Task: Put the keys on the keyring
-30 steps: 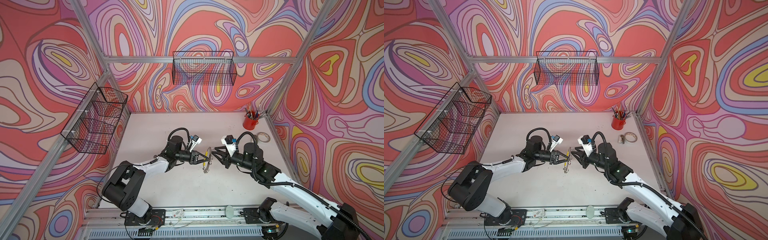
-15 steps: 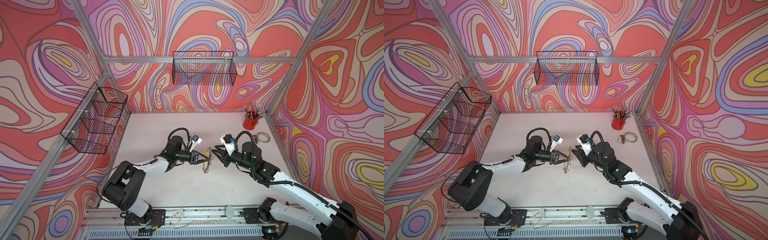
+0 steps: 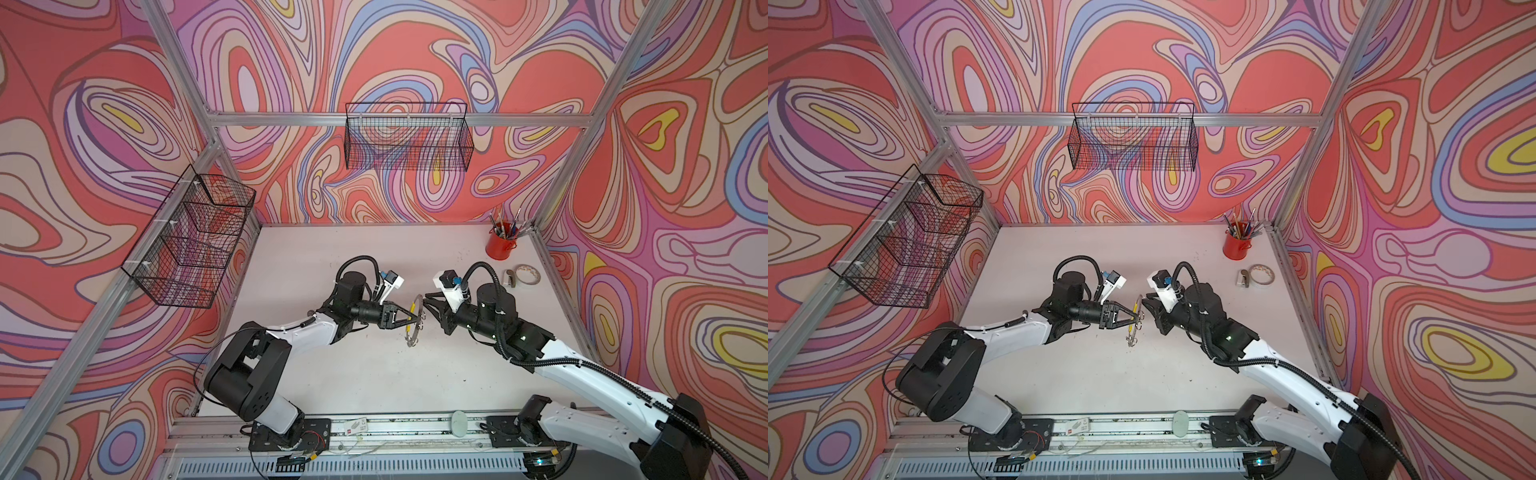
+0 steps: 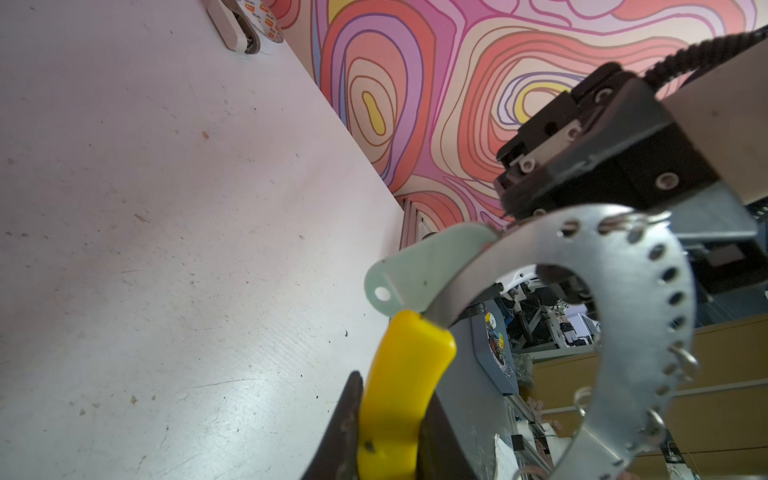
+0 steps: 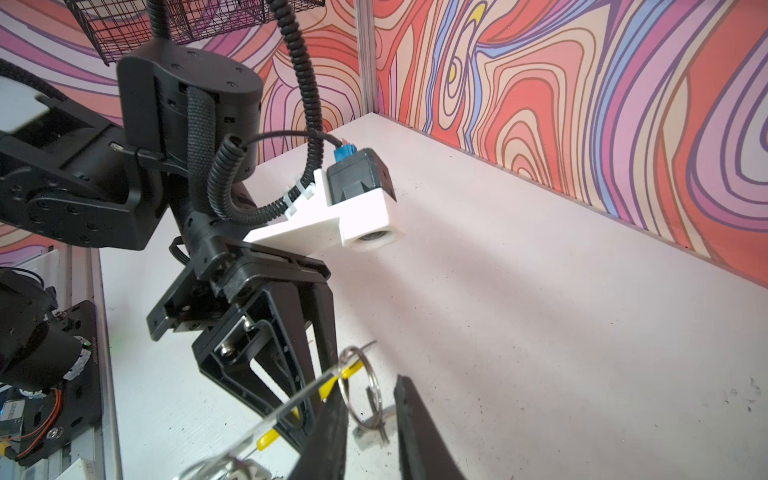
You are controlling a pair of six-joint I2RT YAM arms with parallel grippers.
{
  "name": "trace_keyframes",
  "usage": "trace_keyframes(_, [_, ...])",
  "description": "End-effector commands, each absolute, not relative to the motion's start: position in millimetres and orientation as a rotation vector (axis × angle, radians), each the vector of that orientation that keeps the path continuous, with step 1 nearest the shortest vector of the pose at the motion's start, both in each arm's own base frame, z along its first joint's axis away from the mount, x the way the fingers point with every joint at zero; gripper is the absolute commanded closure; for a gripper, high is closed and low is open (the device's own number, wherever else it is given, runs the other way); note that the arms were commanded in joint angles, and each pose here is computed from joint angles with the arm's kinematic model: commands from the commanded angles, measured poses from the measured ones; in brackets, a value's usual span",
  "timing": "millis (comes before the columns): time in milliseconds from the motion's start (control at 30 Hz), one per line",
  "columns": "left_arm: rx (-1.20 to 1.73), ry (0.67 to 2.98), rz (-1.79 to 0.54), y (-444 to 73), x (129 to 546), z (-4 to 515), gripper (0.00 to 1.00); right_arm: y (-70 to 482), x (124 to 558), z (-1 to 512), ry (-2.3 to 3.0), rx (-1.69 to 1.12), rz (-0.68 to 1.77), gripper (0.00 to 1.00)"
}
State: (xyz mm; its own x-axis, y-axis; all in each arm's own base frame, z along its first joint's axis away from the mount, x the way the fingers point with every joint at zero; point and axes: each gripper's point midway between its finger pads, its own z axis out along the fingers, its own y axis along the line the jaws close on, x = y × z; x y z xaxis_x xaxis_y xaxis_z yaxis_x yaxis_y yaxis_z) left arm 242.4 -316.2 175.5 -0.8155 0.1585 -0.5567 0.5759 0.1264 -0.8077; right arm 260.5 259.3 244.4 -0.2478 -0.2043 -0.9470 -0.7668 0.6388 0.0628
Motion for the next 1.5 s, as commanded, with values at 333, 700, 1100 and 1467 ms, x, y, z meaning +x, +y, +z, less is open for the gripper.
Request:
trace_keyframes(333, [0.740, 2.067, -1.736, -318, 245, 182, 1.00, 260, 259, 255, 1.751, -0.807, 0.623, 1.00])
trace_keyframes(700, [0.785, 2.179, -1.568, -305, 243, 172, 1.00, 259, 255, 246, 1.819, -0.830, 0.594, 1.00])
trace_keyframes(1100, [0.855, 2.259, -1.399, -289, 241, 171, 1.00, 258, 254, 247, 1.786, -0.847, 0.586, 1.00])
trace_keyframes(1467, [0.893, 2.245, -1.497, -296, 234, 173, 1.00, 264, 235, 263, 1.597, -0.876, 0.689, 1.00])
